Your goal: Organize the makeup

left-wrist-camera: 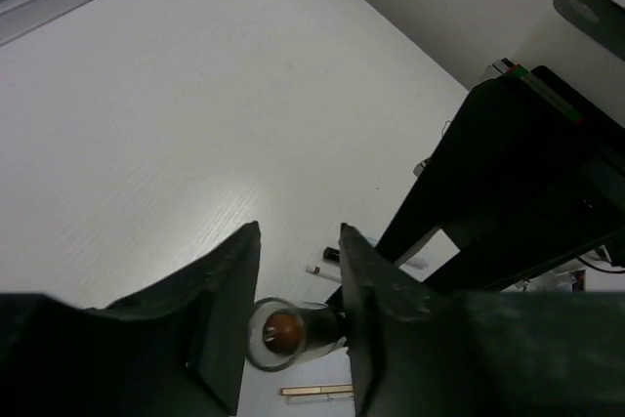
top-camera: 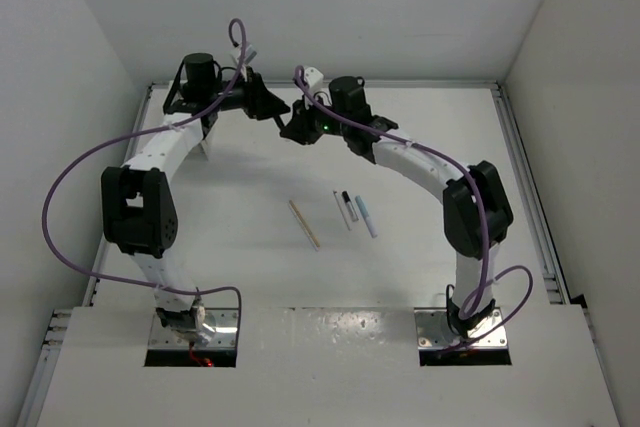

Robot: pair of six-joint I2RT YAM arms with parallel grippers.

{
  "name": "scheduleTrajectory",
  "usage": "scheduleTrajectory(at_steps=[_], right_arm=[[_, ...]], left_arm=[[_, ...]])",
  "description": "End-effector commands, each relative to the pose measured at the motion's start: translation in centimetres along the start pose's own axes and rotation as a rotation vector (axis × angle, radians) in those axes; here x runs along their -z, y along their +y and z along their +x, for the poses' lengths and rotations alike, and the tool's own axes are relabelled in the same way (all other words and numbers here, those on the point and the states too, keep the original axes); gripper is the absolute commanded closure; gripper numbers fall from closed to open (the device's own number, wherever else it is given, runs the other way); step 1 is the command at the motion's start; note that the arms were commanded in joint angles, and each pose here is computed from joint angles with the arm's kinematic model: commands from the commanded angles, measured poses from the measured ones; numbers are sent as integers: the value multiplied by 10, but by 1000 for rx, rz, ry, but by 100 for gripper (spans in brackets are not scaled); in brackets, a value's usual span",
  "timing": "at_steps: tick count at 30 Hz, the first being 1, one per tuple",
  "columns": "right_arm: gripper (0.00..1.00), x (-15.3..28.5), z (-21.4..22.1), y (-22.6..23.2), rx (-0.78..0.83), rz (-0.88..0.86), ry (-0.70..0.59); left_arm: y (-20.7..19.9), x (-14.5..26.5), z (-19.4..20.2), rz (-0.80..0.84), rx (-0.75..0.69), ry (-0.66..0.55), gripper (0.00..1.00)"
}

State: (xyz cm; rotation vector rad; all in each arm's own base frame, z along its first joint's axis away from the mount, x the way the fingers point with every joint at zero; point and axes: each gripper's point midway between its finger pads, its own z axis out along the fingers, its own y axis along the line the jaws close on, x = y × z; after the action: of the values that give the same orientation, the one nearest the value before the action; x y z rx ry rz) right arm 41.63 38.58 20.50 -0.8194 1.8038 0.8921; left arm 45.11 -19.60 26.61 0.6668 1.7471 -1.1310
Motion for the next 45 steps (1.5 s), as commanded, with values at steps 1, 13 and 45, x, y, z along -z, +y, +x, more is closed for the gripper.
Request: scheduleTrajectory(at_steps=[1, 13, 45], right_arm=[[100, 0, -29, 13, 26, -58, -92], [0, 8, -3, -6, -36, 52, -37], [0, 67, 84, -80, -116, 304, 226]], left_arm=[[-19, 6, -24, 5, -59, -48, 60], [33, 39, -57, -237, -139, -108, 100], [283, 175, -75, -983, -335, -206, 40]])
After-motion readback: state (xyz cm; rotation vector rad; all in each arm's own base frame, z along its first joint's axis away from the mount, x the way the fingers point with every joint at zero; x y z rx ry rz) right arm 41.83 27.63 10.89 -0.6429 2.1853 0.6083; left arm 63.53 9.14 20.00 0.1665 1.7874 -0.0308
